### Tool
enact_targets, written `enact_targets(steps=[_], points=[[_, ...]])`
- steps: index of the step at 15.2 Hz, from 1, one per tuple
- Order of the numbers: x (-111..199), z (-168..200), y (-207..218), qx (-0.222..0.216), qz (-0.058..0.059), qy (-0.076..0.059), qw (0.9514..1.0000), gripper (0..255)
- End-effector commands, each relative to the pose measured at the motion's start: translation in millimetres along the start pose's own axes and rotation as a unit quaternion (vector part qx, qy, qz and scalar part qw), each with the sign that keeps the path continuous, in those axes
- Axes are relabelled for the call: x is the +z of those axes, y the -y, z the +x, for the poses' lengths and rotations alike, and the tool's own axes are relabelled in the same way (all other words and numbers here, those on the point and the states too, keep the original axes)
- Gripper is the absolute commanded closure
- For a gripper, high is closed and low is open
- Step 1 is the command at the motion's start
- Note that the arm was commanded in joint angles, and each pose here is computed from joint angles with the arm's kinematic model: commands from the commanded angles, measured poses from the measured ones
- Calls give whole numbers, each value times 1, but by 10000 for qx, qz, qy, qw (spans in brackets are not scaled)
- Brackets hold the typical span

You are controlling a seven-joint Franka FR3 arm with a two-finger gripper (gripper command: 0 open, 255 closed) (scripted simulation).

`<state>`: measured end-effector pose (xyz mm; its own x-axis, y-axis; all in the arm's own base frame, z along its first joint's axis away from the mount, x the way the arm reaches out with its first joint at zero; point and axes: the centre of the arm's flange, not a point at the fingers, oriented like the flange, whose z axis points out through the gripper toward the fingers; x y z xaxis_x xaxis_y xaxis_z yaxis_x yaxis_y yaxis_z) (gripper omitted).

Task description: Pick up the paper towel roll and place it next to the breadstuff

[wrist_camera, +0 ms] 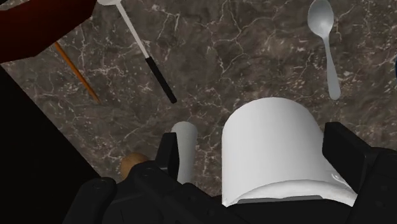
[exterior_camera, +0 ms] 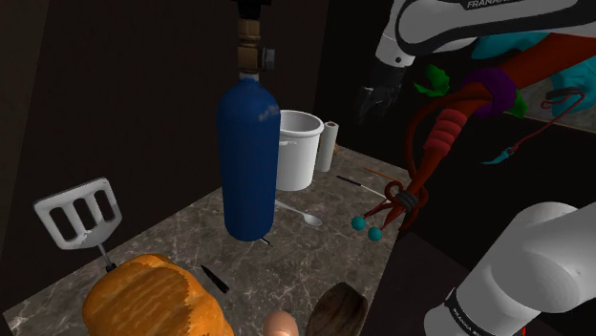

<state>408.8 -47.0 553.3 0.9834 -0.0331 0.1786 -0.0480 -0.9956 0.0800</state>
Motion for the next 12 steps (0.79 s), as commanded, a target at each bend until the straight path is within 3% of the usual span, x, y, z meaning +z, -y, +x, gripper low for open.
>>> enact_targets(steps=[1,12], points=[[17,20,-13,11,39,-31,10000,0],[106,117,-76,70,277,-158,9995,0]])
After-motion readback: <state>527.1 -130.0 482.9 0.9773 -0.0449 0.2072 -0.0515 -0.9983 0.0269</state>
